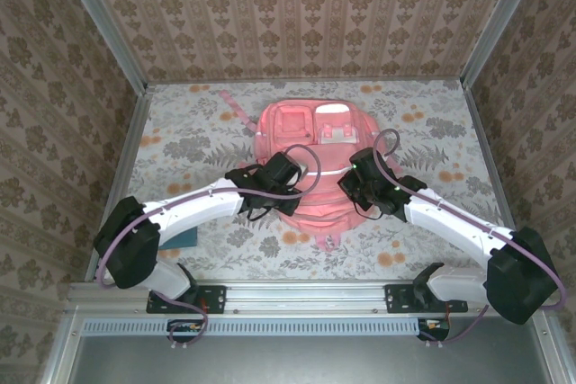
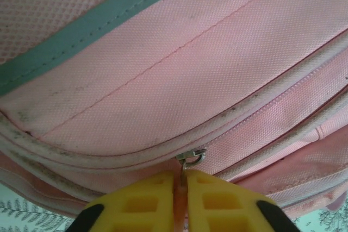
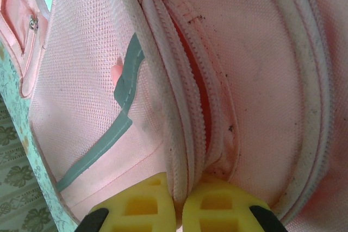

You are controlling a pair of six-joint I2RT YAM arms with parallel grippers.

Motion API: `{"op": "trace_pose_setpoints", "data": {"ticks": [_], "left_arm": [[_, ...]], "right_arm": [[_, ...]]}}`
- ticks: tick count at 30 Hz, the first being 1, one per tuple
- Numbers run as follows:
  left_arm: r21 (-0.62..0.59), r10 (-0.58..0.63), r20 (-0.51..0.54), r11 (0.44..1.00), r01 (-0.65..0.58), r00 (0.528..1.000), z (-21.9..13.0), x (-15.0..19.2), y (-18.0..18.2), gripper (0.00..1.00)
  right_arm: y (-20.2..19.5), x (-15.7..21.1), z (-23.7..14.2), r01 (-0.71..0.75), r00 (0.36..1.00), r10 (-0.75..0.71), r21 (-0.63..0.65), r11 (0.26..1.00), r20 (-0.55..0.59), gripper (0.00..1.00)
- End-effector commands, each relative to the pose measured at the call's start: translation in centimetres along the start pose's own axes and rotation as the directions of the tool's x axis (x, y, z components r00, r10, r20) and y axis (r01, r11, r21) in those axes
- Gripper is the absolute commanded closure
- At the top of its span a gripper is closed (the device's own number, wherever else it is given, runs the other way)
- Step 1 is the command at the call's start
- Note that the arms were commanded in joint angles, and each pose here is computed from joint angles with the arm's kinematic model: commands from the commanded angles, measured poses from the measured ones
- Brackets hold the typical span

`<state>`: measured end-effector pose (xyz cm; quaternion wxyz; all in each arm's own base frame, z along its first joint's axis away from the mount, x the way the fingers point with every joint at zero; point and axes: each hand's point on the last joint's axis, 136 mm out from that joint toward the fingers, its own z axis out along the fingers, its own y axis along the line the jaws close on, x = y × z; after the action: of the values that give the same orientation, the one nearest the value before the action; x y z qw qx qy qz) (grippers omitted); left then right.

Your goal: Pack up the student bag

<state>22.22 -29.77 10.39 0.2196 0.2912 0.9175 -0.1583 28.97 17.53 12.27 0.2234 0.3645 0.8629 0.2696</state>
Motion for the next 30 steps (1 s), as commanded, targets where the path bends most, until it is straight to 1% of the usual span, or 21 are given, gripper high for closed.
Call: {"op": "trace_pose_setpoints", "data": {"ticks": [1, 7, 11, 13, 15, 19, 24, 27, 28, 30], "left_arm": [[-0.071, 0.019, 0.001, 0.997, -0.019, 1.0, -0.7, -0.4, 1.3, 0.99], [-0.151, 0.014, 0.027, 0.989, -0.01, 1.0, -1.6, -0.1, 3.7, 1.0], [-0.224, -0.051, 0.041, 0.973, 0.059, 0.998, -2.3, 0.4, 6.5, 1.0], [-0.233, -0.08, 0.056, 0.968, 0.091, 0.995, -2.5, 0.4, 7.5, 1.0], [-0.231, -0.094, 0.07, 0.967, 0.107, 0.993, -2.5, 0.3, 8.0, 1.0], [-0.165, -0.147, 0.118, 0.972, 0.166, 0.982, -1.9, -0.7, 8.7, 1.0], [-0.148, -0.187, 0.175, 0.966, 0.214, 0.967, -1.6, -3.1, 10.6, 1.0], [-0.133, -0.205, 0.185, 0.964, 0.231, 0.961, -1.6, -4.5, 11.2, 1.0], [-0.133, -0.215, 0.183, 0.961, 0.241, 0.959, -1.7, -4.6, 11.5, 0.97], [-0.132, -0.238, 0.18, 0.956, 0.263, 0.955, -2.1, -4.4, 11.8, 0.74]], "right_arm": [[0.8, -1.5, -1.2, 0.015, 0.998, -0.014, -0.009, 1.0, 0.062, 0.94], [0.3, -1.7, -1.4, 0.014, 0.997, -0.015, 0.01, 1.0, 0.077, 0.95], [0.2, -1.9, -1.5, 0.016, 0.996, -0.017, 0.017, 1.0, 0.084, 0.95], [0.2, -1.9, -1.4, 0.019, 0.996, -0.02, 0.019, 1.0, 0.084, 0.95], [0.3, -1.9, -1.4, 0.022, 0.996, -0.024, 0.023, 0.999, 0.081, 0.95], [0.7, -1.7, -1.2, 0.029, 0.997, -0.031, 0.019, 0.999, 0.069, 0.96], [0.9, -1.6, -1.1, 0.036, 0.997, -0.036, 0.013, 0.999, 0.061, 0.96], [1.1, -1.3, -0.9, 0.034, 0.998, -0.034, 0.004, 0.999, 0.048, 0.96], [1.1, -1.2, -0.9, 0.032, 0.999, -0.032, 0.001, 1.0, 0.043, 0.95], [1.1, -1.1, -0.8, 0.031, 0.999, -0.031, -0.003, 1.0, 0.035, 0.94]]}}
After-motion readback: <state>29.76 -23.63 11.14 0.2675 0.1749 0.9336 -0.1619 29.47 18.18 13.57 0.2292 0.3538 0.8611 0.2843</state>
